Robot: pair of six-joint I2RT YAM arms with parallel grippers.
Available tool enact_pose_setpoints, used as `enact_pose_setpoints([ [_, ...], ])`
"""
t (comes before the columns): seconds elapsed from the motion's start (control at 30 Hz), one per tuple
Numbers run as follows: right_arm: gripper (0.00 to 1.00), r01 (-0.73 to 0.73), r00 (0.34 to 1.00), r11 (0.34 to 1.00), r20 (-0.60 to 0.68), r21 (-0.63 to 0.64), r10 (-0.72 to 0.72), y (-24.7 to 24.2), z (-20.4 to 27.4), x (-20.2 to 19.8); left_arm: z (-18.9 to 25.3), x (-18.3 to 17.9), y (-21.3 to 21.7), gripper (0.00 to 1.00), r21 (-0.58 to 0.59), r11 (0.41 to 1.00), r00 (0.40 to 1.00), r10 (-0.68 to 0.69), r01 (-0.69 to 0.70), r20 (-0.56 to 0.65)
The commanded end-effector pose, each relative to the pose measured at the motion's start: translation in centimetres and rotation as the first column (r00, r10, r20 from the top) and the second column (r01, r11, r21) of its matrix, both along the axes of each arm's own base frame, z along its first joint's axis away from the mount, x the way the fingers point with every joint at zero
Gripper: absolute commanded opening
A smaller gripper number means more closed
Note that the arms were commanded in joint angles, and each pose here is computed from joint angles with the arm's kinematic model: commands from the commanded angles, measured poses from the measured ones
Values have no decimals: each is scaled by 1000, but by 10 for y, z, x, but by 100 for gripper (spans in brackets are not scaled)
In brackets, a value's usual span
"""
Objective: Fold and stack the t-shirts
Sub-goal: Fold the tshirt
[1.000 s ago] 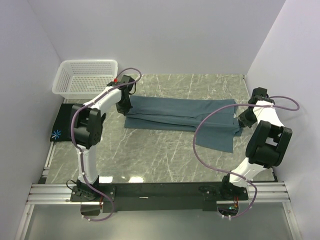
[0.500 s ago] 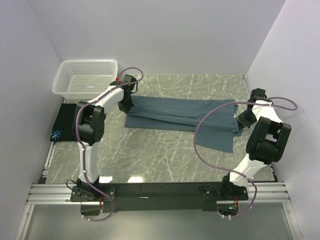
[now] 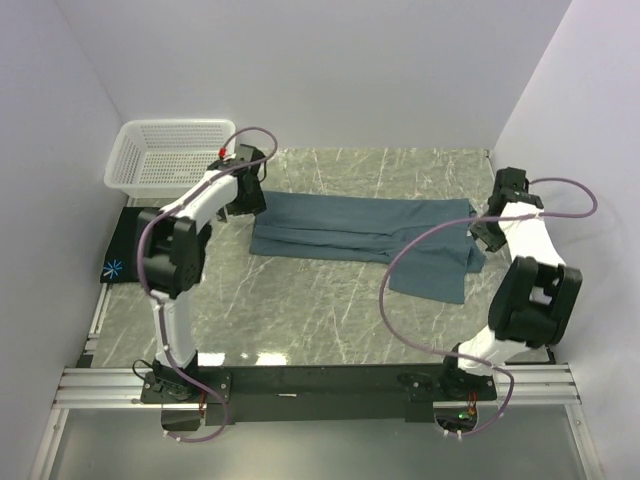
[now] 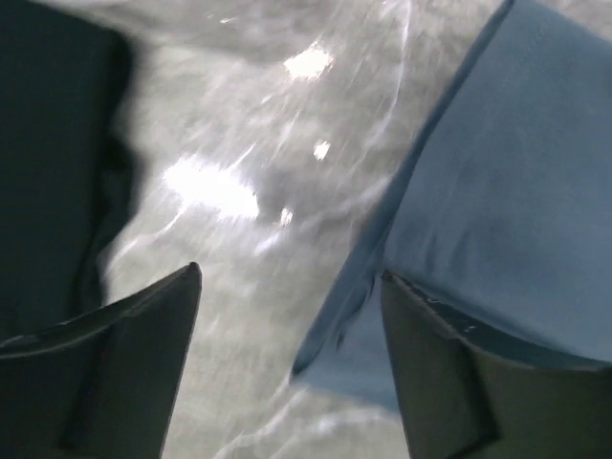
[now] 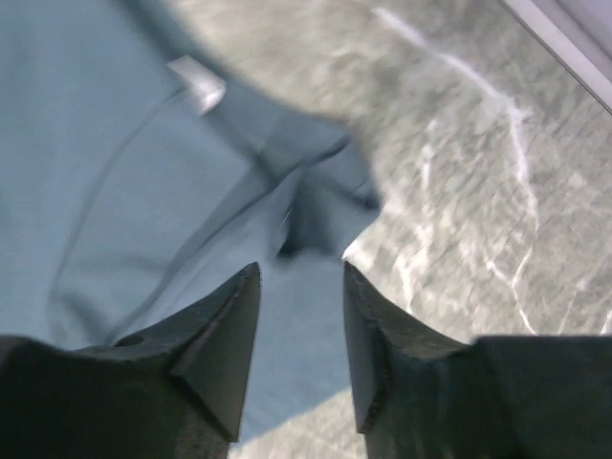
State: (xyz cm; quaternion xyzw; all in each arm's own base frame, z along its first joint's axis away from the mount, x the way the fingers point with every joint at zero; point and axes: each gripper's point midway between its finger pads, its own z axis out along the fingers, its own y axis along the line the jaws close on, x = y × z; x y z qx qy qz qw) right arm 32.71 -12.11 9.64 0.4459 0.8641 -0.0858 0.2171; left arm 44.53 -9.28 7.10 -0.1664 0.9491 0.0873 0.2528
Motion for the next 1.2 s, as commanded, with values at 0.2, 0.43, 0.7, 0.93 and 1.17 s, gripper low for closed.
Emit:
enact_pose_setpoints([
  [0.2, 52, -179, 984, 983, -17, 28, 179, 76, -4, -63, 63, -55, 6, 95, -102, 995, 988, 3, 13, 156],
  [0.43, 54, -201, 974, 973, -83, 111, 210, 97, -54, -94, 25, -95, 12, 95, -119, 992, 993, -22, 35, 116],
  [0.7, 54, -171, 974, 978, -128, 121, 186, 99, -82, -100, 13, -98, 16, 94, -115, 993, 988, -23, 41, 155],
  [0.93, 52, -152, 972, 983, -167, 106, 168, 97, -103, -107, 12, -95, 17, 92, -106, 993, 985, -25, 44, 169],
  [1.17, 0, -154, 971, 984, -172, 89, 167, 95, -100, -102, 12, -95, 18, 92, -99, 994, 985, -24, 41, 168],
])
